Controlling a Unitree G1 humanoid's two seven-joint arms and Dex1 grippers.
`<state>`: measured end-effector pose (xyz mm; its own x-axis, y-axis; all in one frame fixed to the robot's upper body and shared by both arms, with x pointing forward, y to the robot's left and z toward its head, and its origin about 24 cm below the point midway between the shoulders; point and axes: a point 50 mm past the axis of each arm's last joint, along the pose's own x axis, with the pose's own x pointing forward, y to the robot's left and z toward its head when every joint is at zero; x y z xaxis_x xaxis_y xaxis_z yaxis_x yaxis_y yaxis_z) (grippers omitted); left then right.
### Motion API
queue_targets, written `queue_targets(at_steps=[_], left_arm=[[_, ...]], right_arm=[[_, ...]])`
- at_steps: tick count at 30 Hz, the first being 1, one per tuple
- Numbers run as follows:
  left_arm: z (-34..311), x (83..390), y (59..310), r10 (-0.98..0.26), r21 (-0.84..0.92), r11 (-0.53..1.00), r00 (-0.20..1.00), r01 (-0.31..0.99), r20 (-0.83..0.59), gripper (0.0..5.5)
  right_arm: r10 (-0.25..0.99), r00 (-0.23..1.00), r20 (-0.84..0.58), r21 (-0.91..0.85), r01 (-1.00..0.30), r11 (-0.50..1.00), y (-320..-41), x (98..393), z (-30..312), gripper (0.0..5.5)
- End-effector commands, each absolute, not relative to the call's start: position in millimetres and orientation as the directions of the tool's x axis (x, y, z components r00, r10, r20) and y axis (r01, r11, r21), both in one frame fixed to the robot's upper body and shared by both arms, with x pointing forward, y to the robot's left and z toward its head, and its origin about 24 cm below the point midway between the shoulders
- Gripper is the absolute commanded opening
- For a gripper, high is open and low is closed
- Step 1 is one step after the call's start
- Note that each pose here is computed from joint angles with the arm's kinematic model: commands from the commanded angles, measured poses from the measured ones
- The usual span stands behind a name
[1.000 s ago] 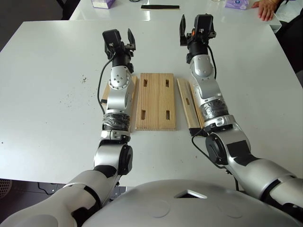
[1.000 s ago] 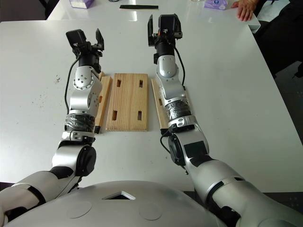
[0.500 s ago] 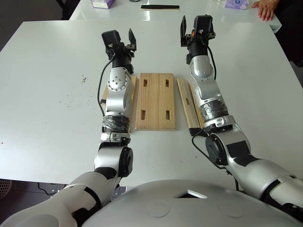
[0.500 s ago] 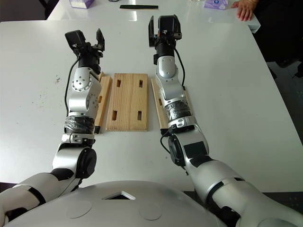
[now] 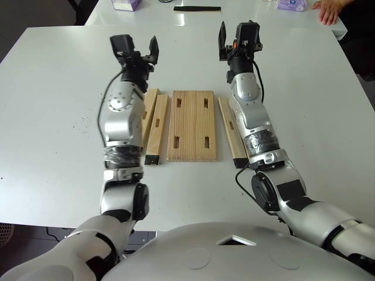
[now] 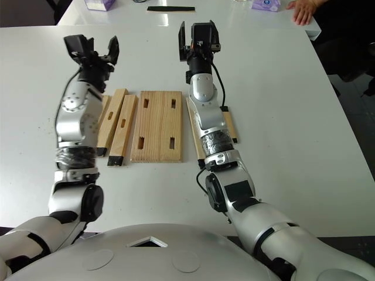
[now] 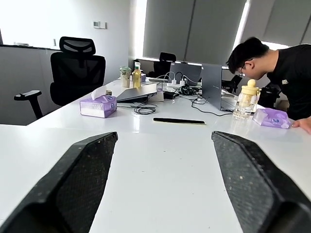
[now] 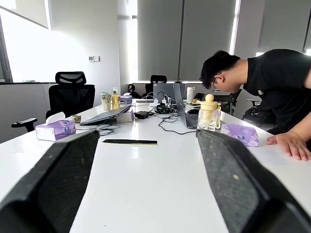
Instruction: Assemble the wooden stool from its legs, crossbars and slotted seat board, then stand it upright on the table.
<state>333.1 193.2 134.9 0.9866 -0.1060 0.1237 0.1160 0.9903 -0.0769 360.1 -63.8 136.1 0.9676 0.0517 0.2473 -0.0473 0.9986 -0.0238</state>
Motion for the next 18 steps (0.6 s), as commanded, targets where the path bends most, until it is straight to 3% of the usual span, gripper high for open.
queue_targets(at_steps=[1, 7, 11, 18], left_arm=[[120, 309, 255, -0.110, -0.023, 0.994, 0.993, 0.110, -0.029, 3.59], [85, 271, 295, -0.188, 0.006, 0.981, 0.949, 0.196, -0.252, 3.59], [64, 251, 301, -0.258, -0.014, 0.962, 0.898, 0.271, -0.356, 3.59], [48, 245, 301, -0.275, -0.031, 0.958, 0.878, 0.286, -0.391, 3.59]], right_arm=[[0.062, 0.974, 0.219, 0.011, -0.066, 0.998, -63, 359, 133, 3.70], [0.048, 0.986, 0.163, 0.078, -0.062, 0.995, -65, 353, 119, 3.70], [0.053, 0.987, 0.155, 0.088, -0.068, 0.994, -60, 350, 116, 3.70], [0.046, 0.990, 0.135, 0.078, -0.057, 0.995, -64, 350, 110, 3.70]])
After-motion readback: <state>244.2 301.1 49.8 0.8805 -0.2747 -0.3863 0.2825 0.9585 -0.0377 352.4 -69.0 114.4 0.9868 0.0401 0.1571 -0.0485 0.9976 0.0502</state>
